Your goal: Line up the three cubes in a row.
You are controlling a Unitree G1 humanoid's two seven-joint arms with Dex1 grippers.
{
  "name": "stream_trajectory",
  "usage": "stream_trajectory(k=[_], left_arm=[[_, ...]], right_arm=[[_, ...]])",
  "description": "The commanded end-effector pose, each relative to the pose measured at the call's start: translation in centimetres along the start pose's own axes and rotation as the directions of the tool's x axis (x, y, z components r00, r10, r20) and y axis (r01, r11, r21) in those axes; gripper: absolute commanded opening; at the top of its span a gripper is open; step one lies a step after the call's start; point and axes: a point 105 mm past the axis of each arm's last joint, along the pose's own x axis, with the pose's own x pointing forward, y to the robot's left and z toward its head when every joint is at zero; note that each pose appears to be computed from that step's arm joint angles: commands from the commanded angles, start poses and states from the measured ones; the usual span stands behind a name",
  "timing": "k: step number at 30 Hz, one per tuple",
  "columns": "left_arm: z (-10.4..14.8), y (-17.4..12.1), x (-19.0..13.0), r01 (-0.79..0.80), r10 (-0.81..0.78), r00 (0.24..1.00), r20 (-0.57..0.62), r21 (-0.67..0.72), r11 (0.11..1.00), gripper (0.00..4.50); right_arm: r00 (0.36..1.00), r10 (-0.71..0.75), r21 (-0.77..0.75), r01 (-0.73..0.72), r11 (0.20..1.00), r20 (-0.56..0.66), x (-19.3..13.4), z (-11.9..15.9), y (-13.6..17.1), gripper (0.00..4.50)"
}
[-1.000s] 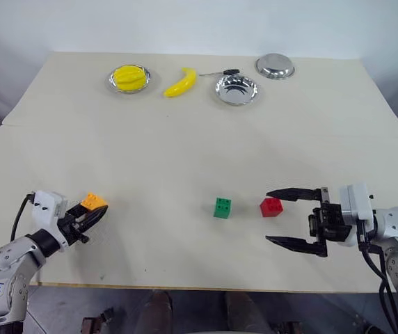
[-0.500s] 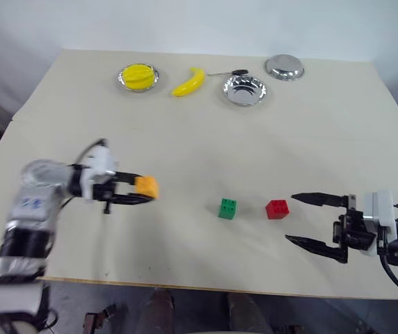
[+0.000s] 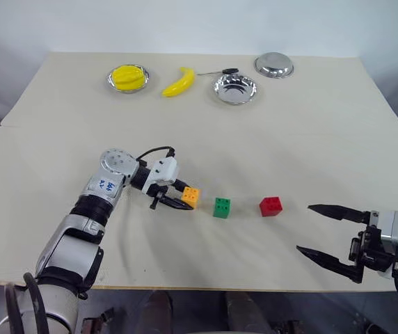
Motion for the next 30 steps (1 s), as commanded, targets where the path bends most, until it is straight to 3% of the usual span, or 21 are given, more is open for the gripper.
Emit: stream_trajectory(k=[1,10,21,30], left_arm=[[0.0,-1.2,-1.0,0.088,-0.087,0.996,-0.016,0.015,0.996,1.51],[-2.1,-3.2,-2.6,0.042,-0.044,0.998,-0.054,-0.038,0.998,1.51],[-2.1,-2.5,-1.4,-0.009,0.007,0.999,-0.036,-0.061,0.998,1.51],[-1.4,-2.5,-3.9,-0.101,0.102,0.995,0.006,-0.057,0.993,4.28]], right_arm=[[0.999,-0.013,-0.023,0.014,1.0,0.03,-0.2,0.9,0.2,4.5],[0.999,-0.026,-0.03,0.027,0.999,0.033,-0.1,0.9,0.0,4.5],[0.999,-0.01,-0.029,0.011,1.0,0.048,0.5,0.8,-0.1,4.5],[0.998,0.024,-0.025,-0.023,0.999,0.051,0.4,0.4,-0.1,4.5]])
